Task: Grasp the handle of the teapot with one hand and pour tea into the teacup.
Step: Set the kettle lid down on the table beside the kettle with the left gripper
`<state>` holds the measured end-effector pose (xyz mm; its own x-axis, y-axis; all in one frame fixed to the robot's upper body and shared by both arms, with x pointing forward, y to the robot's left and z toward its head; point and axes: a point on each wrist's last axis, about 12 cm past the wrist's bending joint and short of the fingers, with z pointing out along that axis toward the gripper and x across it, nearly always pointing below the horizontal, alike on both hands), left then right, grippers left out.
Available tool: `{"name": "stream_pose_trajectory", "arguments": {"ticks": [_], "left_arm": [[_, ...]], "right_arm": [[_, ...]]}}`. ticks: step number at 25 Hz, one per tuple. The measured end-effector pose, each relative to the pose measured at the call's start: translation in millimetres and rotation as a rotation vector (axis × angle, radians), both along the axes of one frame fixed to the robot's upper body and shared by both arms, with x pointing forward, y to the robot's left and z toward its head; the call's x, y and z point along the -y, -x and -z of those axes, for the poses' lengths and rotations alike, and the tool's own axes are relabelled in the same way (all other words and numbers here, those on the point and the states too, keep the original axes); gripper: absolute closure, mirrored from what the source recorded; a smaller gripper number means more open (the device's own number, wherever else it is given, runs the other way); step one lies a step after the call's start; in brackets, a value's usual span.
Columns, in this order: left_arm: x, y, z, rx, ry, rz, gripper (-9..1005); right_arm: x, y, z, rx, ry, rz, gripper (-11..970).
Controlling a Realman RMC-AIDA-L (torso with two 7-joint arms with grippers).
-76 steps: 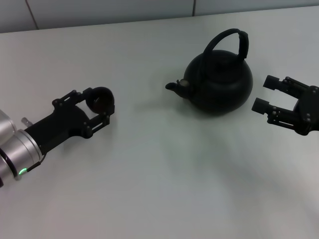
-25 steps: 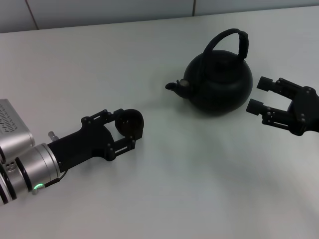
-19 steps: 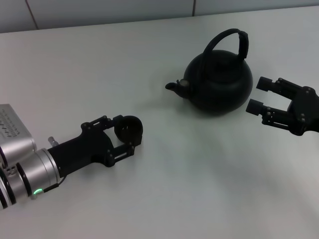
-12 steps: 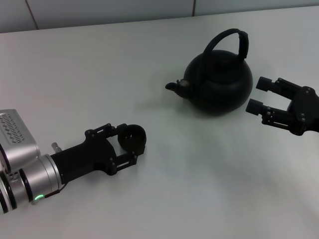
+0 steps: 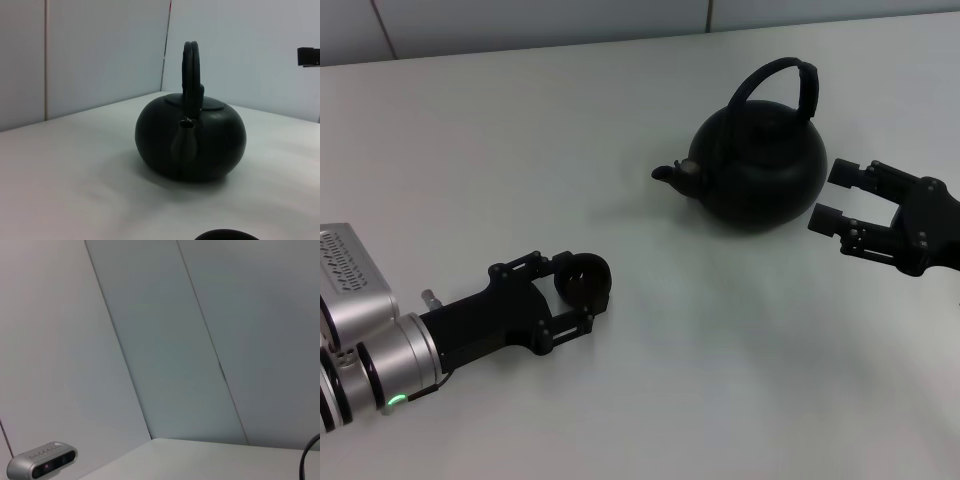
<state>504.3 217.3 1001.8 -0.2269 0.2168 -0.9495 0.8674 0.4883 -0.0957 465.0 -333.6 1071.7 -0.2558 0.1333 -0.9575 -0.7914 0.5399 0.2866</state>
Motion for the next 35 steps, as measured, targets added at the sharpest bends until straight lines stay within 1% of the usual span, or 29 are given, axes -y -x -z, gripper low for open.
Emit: {"name": "stream_pose_trajectory", "arguments": {"ticks": [11,35], "left_arm": [[-0.8,3.6,2.1,-0.005,-0.01,0.014,284],[-1.6,-1.0,3.0,0.007,-0.046,0.007,278]], "right_arm": [[-0.5,-0.4,-0.3,0.0,-0.002,-0.002,139],[-1.4,-6.8,-1.8,0.007,0.001,0.004,139]]}}
